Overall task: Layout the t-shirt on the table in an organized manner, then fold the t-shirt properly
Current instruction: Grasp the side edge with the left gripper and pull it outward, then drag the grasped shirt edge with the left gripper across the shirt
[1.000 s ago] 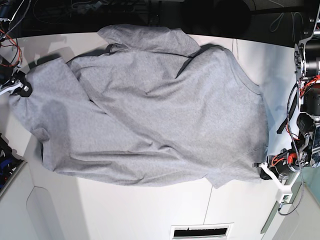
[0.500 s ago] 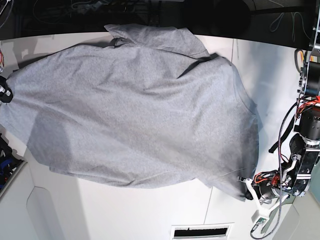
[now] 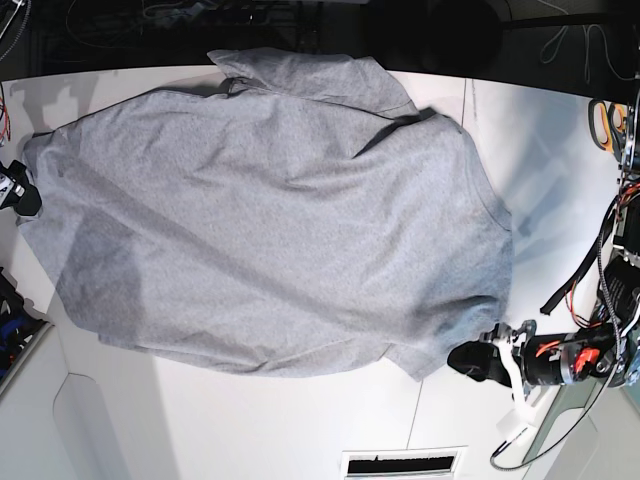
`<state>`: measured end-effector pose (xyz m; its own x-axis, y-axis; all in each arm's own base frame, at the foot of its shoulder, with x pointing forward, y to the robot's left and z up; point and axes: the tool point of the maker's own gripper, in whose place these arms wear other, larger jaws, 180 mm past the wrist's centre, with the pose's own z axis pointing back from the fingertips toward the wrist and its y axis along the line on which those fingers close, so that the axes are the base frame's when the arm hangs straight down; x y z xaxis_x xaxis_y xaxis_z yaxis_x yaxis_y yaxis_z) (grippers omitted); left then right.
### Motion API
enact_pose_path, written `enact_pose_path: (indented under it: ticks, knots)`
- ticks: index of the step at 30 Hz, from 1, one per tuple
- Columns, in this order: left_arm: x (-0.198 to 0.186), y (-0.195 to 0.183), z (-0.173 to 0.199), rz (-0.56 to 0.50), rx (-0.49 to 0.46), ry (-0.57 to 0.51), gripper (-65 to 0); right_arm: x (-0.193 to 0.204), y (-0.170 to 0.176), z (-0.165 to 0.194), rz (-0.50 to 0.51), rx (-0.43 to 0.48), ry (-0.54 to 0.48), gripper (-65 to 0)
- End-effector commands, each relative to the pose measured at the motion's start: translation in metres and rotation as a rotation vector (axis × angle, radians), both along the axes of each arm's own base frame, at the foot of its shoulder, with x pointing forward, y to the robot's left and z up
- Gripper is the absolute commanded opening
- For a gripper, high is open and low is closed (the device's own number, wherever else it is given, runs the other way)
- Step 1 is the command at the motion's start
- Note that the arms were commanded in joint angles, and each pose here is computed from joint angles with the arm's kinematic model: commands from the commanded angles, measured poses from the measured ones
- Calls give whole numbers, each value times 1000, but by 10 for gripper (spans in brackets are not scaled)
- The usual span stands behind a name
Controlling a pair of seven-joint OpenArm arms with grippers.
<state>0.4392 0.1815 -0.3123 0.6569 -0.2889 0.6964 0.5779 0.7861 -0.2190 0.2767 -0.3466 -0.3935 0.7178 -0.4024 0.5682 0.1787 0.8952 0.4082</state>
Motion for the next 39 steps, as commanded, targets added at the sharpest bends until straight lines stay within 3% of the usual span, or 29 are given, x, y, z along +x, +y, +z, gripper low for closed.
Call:
enact_pose_path:
  ticks: [1, 6, 12, 14, 17, 21, 26, 31, 33, 39]
  knots:
    - [4, 1, 20, -18, -8, -60, -403, 12, -8, 21, 7, -24, -64, -355]
    - [-29, -5, 8, -92, 36, -59, -403, 16, -3, 34, 40, -52, -82, -355]
    - [-78, -20, -33, -156, 43, 32, -405, 20, 8, 44, 94, -59, -96, -363]
    - [-96, -26, -46, -181, 51, 59, -420, 21, 13, 42, 112, -58, -90, -423]
    - [-126, -39, -60, -230, 50, 89, -522, 23, 28, 36, 157, -56, -76, -640]
    - [-171, -61, -72, -307, 39, 114, -615, 37, 43, 28, 206, -129, -111, -650]
    - [-223, -91, -82, -395, 29, 128, -625, 59, 52, 13, 283, -281, -109, -650]
    - [-250, -120, -103, -383, -28, 161, -625, 97, 43, 12, 272, -349, -119, -650]
    - [-250, -120, -118, -321, -16, 188, -625, 111, 35, 15, 234, -338, -122, -650]
    - [-235, -70, -163, -144, 161, 265, -625, 126, 23, 2, 169, -270, -63, -650]
